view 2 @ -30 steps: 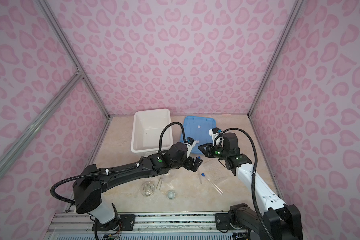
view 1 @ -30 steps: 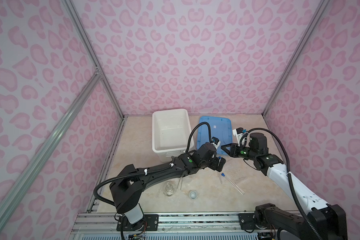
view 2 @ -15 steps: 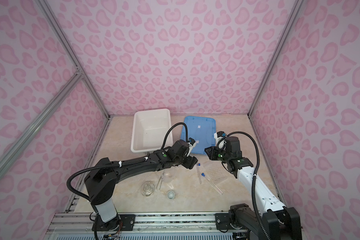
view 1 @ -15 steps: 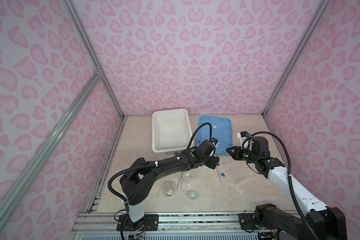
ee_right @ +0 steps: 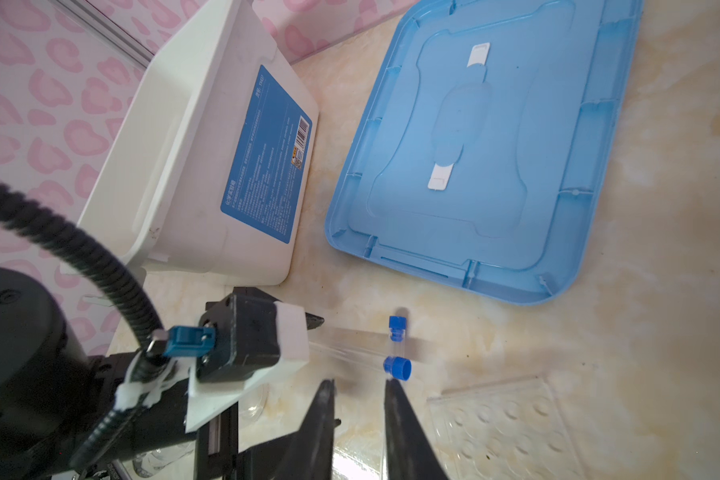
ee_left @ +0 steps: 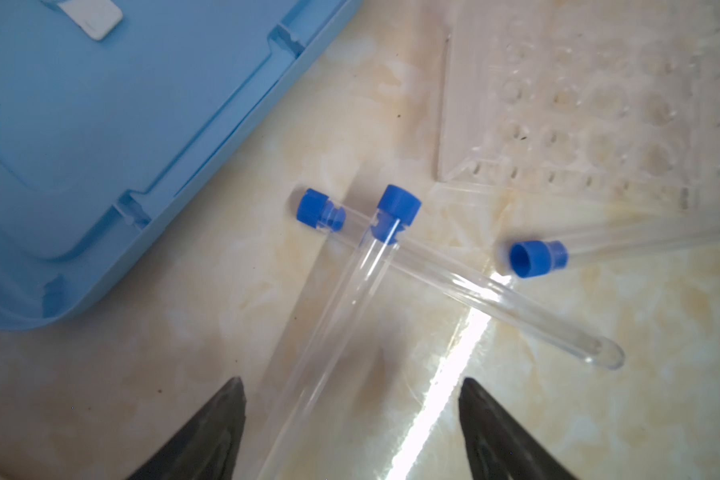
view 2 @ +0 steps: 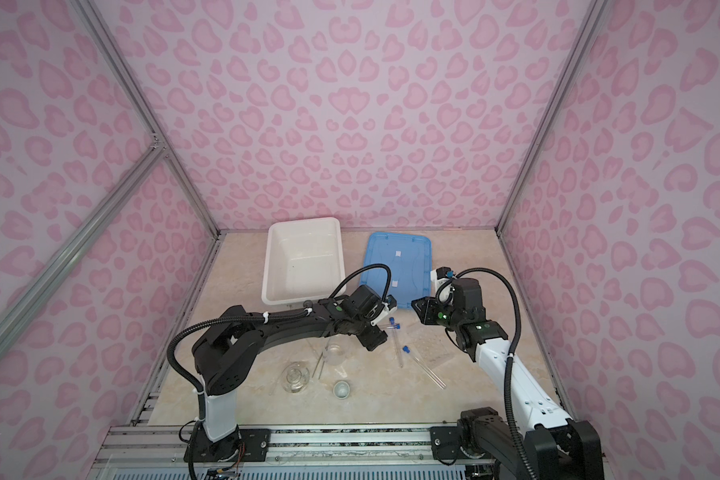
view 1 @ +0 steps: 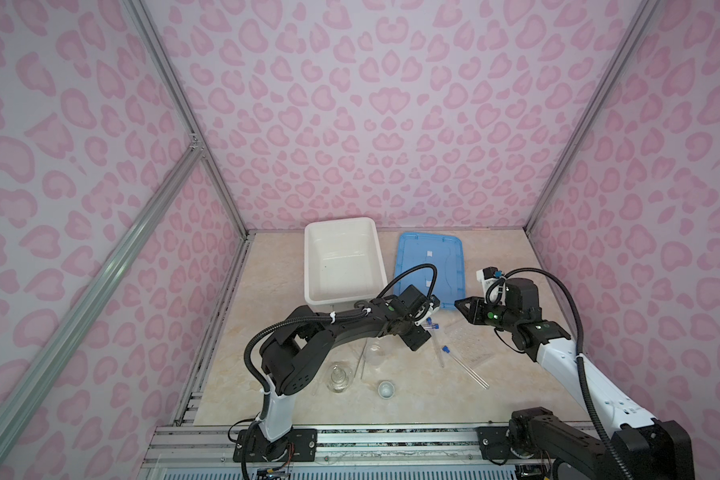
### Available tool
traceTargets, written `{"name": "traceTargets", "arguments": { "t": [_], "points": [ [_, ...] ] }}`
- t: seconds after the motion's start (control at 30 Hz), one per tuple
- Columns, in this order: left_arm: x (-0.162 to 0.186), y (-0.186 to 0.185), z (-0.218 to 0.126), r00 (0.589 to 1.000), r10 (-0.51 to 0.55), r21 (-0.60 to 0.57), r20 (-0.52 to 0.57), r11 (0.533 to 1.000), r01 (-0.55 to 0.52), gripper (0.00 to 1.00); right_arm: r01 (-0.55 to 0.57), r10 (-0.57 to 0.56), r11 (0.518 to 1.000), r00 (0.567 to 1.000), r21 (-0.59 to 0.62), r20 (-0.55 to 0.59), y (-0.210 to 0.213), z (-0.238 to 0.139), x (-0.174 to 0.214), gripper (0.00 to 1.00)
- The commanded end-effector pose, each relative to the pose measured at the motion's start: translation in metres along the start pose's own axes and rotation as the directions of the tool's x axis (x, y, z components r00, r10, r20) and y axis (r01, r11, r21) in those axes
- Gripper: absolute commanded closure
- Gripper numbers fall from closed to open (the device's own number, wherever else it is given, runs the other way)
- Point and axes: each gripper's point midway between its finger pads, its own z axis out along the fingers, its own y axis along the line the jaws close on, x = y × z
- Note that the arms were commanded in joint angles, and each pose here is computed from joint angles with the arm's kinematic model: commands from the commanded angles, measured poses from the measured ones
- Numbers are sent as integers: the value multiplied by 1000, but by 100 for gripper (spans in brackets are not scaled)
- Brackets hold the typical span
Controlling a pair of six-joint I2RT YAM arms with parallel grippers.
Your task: Organize the chemistry lab equipment
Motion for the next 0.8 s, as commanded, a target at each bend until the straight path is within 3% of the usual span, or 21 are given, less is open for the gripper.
{"name": "traceTargets", "arguments": {
  "t": [0.0, 0.17, 0.33, 0.57, 0.6, 0.63, 0.67, 0.77],
  "points": [
    [3, 2, 11, 999, 46, 6, -18, 999, -46, 19, 13, -13, 1000, 1000, 1, 13, -1, 1, -2, 76],
    [3, 1, 16, 999, 37, 10, -26, 999, -37, 28, 17, -17, 1000, 1000, 8, 12, -1, 0, -3, 76],
    [6, 2, 20, 999, 39, 11, -34, 999, -38, 50, 14, -14, 1000, 1000, 6, 11, -3, 2, -1, 76],
    [3, -2, 19, 1000, 24, 34, -20, 999, -23, 63, 12, -12, 1000, 1000, 6, 3, -3, 3, 0, 76],
    [2, -3, 19, 1000, 23, 34, -17, 999, -22, 63, 11, -11, 1000, 1000, 5, 3, -3, 4, 0, 75],
    [12, -4, 21, 999, 20, 38, -38, 999, -18, 73, 11, -11, 1000, 1000, 3, 2, -3, 4, 0, 73],
    [14, -4, 21, 999, 19, 44, -41, 999, -17, 77, 10, -10, 1000, 1000, 3, 1, -3, 4, 0, 72],
    [15, -5, 21, 999, 18, 46, -42, 999, -16, 84, 9, -9, 1000, 1000, 5, -2, -3, 5, 0, 64]
  ]
}}
